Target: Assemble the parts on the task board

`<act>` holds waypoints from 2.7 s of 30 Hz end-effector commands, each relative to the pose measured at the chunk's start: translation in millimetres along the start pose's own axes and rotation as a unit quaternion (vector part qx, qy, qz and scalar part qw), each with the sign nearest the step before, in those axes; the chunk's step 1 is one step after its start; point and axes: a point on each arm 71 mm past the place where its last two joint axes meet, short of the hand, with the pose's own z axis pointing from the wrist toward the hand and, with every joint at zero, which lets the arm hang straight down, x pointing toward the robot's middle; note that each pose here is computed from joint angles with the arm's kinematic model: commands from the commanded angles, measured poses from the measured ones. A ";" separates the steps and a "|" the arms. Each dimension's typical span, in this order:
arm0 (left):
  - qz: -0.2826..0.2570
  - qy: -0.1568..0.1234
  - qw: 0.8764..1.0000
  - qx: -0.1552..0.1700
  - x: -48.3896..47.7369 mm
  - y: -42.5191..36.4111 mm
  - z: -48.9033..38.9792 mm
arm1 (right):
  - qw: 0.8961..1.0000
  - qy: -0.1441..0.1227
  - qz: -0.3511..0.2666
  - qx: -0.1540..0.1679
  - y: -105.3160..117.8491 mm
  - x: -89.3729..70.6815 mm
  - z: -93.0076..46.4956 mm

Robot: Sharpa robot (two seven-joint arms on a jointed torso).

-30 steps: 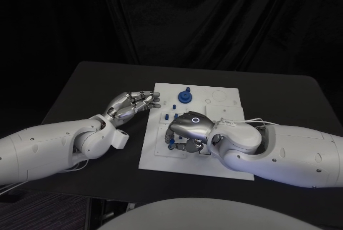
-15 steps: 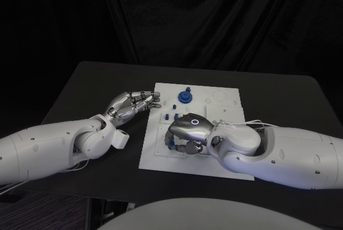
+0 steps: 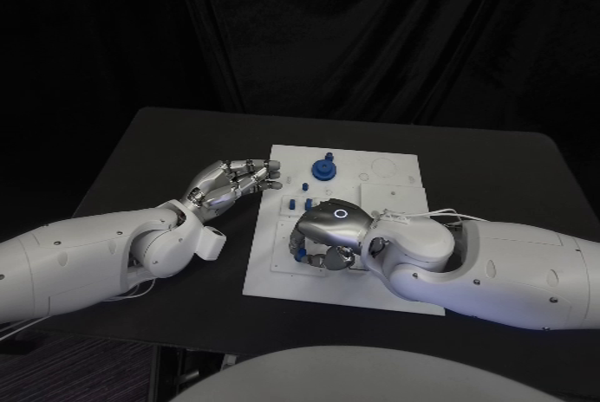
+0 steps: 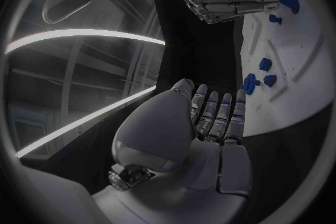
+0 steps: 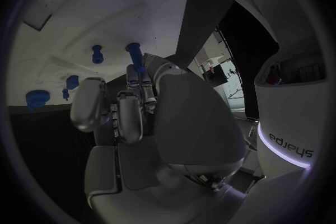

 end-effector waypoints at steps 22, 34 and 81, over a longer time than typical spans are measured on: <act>-0.006 0.002 0.998 0.064 0.0 -8.2 -2.7 | 0.998 -0.046 0.027 0.025 -18.1 -12.6 -25.2; -0.003 -0.003 0.997 0.075 0.9 -10.9 -5.1 | 0.977 -0.148 0.102 0.116 -65.3 -68.7 -96.7; -0.021 -0.017 0.996 0.081 -2.3 -12.1 -7.4 | 0.909 0.044 0.040 0.412 -88.4 4.8 -172.5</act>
